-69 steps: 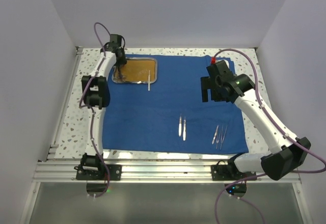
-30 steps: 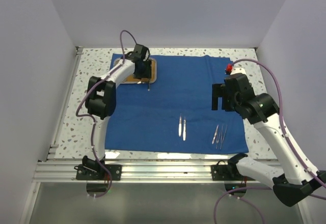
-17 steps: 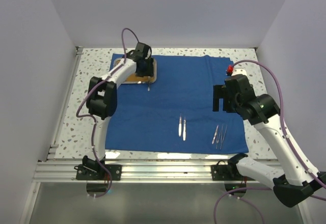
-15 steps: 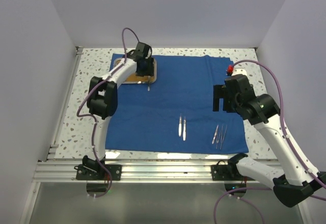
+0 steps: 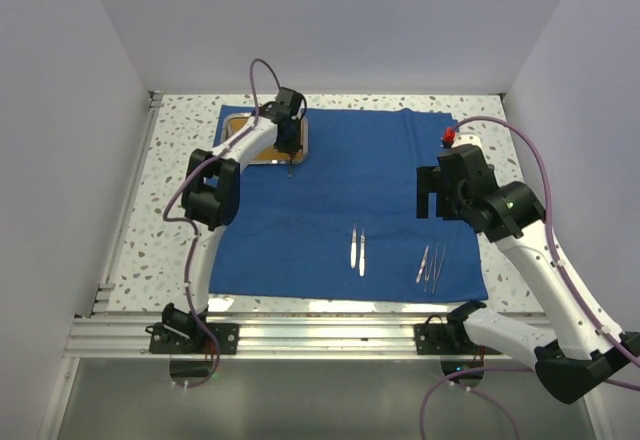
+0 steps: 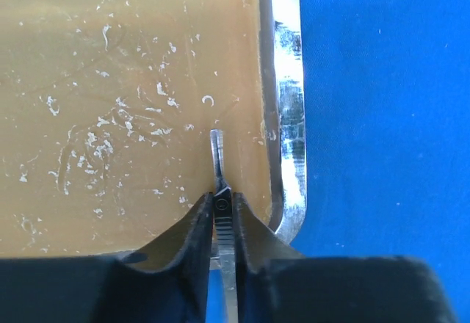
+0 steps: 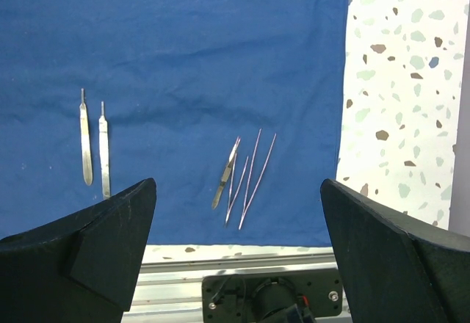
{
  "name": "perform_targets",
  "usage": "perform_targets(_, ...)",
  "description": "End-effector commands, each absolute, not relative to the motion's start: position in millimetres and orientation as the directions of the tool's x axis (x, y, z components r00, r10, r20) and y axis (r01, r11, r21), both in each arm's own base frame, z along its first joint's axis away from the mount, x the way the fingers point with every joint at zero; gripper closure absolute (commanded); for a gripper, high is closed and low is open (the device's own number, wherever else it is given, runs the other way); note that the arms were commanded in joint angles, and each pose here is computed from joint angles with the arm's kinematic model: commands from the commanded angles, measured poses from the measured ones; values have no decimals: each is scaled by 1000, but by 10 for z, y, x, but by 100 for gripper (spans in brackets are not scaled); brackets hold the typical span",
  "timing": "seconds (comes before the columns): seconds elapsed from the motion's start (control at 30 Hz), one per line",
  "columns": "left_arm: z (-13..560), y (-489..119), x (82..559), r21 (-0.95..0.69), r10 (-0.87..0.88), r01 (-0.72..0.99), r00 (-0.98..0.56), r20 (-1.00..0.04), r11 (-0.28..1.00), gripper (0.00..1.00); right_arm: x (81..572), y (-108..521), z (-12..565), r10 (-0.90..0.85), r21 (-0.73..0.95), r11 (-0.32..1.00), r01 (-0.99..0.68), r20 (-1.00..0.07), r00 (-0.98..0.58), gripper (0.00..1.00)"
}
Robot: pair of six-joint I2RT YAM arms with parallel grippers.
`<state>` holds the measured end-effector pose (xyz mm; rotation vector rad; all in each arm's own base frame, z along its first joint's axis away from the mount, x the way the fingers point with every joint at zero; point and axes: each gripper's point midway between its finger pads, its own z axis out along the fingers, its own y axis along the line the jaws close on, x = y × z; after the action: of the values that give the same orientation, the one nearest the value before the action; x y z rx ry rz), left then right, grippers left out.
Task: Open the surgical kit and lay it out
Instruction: Pick up the medical item from the container.
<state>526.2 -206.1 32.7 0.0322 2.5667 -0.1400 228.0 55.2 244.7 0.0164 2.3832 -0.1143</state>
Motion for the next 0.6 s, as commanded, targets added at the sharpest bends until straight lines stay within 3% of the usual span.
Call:
perform_targets(0.0, 432, -2064, 5348, -84, -14, 41, -824, -566, 996, 92, 2308, 525, 2462, -32, -96, 994, 49, -694, -719, 2)
perform_targets(0.07, 473, -2056, 5356, -81, -15, 39, -820, -572, 996, 100, 2315, 535, 2466, -32, -93, 995, 46, -698, -715, 2)
perform_targets(0.4, 817, -2034, 5337, -89, -29, 30, -802, -596, 996, 100, 2324, 561, 2519, -30, -74, 997, 32, -712, -701, 2)
perform_targets(0.57, 1507, -2086, 5262, -115, -49, 37, -745, -665, 993, 100, 2319, 591, 2551, -25, -52, 998, 18, -725, -688, 2)
